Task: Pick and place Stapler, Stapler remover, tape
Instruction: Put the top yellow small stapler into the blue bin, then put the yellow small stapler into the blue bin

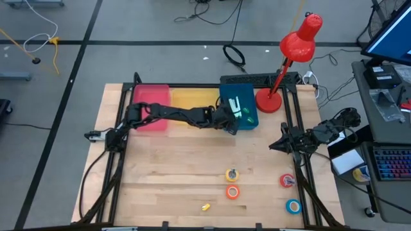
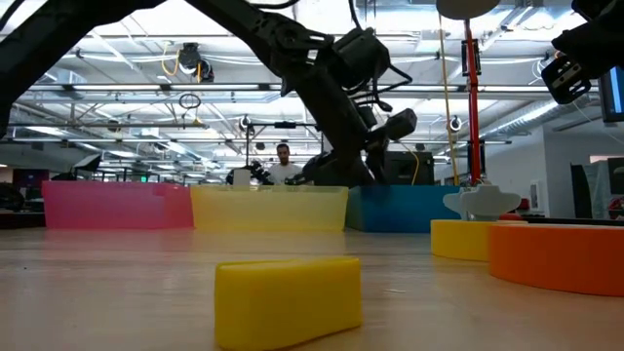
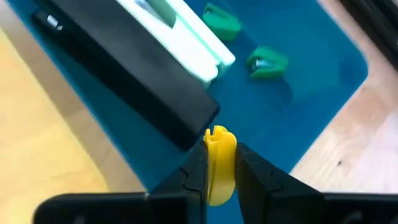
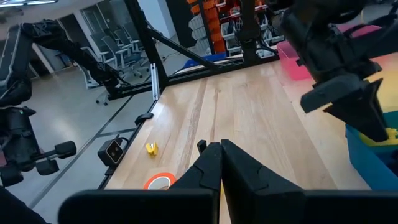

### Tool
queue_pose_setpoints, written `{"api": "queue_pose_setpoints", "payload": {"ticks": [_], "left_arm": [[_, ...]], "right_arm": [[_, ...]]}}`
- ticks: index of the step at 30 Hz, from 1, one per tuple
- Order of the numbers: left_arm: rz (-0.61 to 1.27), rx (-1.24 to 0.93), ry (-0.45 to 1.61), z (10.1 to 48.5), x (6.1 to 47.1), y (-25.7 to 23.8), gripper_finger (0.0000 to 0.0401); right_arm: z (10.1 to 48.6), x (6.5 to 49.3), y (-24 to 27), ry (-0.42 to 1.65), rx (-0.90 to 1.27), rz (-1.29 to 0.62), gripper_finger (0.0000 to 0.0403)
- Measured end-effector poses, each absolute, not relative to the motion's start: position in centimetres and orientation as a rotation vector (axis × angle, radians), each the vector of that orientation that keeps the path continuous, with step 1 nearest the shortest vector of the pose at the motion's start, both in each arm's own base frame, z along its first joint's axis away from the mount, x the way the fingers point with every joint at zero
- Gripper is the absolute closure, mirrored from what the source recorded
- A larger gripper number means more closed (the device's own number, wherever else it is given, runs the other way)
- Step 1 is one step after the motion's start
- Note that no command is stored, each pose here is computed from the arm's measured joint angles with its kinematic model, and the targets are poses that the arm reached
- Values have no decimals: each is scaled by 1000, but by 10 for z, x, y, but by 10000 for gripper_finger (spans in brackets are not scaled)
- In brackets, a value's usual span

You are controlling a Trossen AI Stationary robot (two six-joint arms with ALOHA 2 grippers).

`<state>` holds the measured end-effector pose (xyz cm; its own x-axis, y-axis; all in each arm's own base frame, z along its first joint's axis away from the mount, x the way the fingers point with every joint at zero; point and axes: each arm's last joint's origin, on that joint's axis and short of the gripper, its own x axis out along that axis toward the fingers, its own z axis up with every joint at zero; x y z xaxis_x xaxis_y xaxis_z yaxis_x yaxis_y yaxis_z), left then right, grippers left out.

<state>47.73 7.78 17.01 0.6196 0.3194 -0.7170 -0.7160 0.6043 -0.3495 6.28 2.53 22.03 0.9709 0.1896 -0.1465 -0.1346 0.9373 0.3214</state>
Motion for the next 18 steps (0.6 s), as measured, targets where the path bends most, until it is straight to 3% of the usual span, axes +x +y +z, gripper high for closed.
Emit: {"api": "queue_pose_setpoints", "payload": {"ticks": [11, 18], "left_arm": [[584, -674, 664, 169, 480, 77, 235], [478, -738, 609, 189, 479, 86, 200]], "right_arm": [[220, 63, 25, 175, 316, 167, 402], [222, 63, 25, 158, 325, 173, 402]]}}
